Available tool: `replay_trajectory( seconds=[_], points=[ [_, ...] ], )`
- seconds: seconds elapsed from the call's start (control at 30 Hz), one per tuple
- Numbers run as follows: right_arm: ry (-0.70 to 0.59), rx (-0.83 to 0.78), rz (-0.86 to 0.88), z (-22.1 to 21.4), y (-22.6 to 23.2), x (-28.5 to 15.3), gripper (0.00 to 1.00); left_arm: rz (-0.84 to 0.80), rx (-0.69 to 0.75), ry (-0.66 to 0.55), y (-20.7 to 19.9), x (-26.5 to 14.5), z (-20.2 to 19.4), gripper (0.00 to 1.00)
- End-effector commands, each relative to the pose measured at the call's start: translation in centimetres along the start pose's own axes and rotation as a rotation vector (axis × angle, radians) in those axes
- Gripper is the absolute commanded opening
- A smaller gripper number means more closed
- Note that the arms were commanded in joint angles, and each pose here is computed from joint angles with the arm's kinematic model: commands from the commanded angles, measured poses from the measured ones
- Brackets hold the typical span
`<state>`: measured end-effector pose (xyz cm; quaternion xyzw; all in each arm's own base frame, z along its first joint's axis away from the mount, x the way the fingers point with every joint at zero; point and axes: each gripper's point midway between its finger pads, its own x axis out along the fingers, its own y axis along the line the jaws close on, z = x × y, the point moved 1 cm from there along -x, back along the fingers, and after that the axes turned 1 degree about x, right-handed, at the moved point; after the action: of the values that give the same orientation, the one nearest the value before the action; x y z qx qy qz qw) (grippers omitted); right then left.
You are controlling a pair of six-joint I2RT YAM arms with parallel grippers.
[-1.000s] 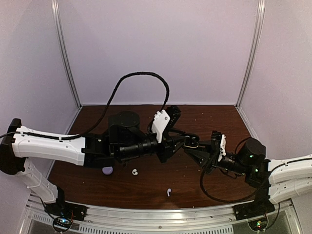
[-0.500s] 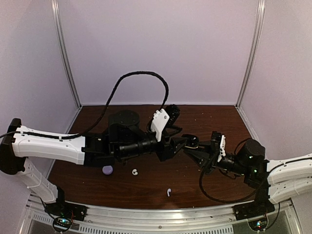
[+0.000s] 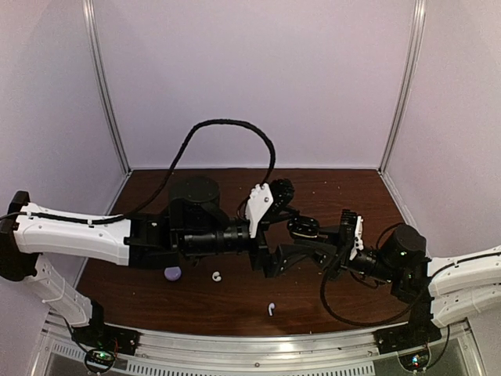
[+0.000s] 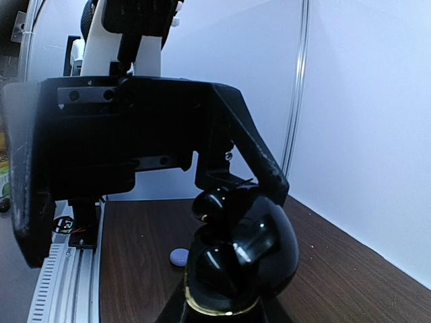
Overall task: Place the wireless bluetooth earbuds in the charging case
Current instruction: Adjust the left earbud in the left side groove of the charging case.
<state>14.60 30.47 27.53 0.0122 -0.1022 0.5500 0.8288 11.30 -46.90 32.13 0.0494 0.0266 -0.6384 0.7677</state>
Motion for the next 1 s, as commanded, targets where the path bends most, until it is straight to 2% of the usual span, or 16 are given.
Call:
replay_trajectory(
  seconds=[0.0,0.2,0.43,0.6,0.77,0.97],
  points=[
    [-0.027,0.034,-0.023,0.5,-0.4,0.1,0.0,-0.15,0.049,-0.05,-2.6,-0.9,2.0,0.91],
    [-0.032,0.041,-0.012,0.6,-0.2,0.0,0.0,-0.039,0.032,-0.073,-0.9,-1.6,2.7,0.97],
    [-0.026,0.051,0.027,0.5,0.4,0.0,0.0,0.111,0.029,-0.097,2.0,-3.4,3.9,0.98],
    [-0.012,0.077,0.08,0.7,1.2,-0.1,0.0,0.088,0.073,-0.057,2.5,-4.9,4.4,0.98],
    [0.016,0.084,0.215,0.9,3.3,-0.4,0.0,0.028,0.081,-0.003,3.4,-6.0,4.8,0.98],
    [0.081,0.11,0.352,0.2,5.3,-0.5,0.0,-0.114,0.119,0.177,1.7,-5.1,2.2,0.97]
  ],
)
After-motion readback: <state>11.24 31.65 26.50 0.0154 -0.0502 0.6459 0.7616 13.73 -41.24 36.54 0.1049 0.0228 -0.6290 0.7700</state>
